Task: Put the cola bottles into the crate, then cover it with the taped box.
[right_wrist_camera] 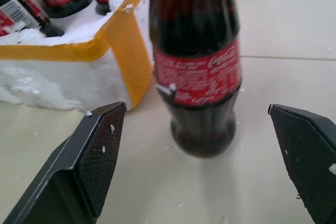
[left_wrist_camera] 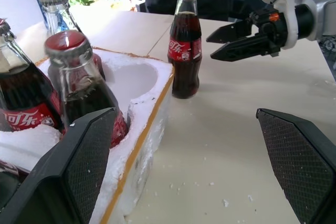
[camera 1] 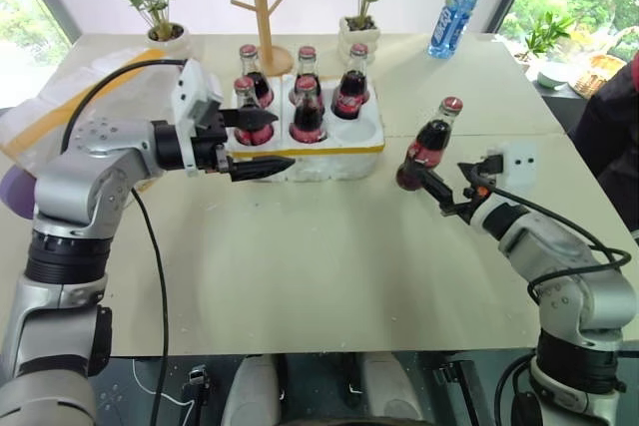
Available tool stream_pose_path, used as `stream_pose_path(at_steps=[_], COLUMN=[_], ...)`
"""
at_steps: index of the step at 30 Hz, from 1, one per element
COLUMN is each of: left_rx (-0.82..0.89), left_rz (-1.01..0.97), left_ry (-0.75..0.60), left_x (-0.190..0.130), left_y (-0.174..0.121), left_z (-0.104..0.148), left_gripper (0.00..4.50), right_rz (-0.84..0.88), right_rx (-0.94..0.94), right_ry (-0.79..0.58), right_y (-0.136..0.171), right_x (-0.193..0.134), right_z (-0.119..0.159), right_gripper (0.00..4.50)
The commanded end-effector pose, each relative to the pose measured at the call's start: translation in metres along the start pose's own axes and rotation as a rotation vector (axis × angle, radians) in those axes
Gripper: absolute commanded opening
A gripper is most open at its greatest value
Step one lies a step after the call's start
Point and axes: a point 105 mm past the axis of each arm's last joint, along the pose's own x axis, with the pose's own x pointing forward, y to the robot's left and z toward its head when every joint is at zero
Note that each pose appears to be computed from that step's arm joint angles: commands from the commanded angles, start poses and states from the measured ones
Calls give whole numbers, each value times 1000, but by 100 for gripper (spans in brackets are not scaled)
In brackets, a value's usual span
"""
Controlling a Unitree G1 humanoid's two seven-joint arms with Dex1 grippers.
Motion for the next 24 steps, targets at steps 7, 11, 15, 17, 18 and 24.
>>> stream_pose_path(at_steps=[7, 11, 15, 17, 18, 24], left_rx=[56, 63, 63, 60, 58, 46], left_rz=[18, 38, 60, 73, 78, 106], left_ry=[-17, -14, -10, -7, -7, -14], left_x=[-4, -8, -11, -14, -15, -17], left_y=[-1, 1, 2, 2, 2, 1], left_z=[13, 14, 15, 13, 13, 12], left_gripper=[450, 450, 450, 450, 450, 450], right_rz=[67, 38, 76, 123, 140, 286], right_rx=[-12, -17, -59, -80, -91, -116], right_ry=[-68, -42, -113, -168, -197, -359], right_y=[7, -2, 1, 8, 10, 38], right_x=[41, 58, 56, 49, 46, 44], right_z=[16, 8, 24, 39, 46, 112], right_gripper=[444, 421, 280, 282, 282, 282])
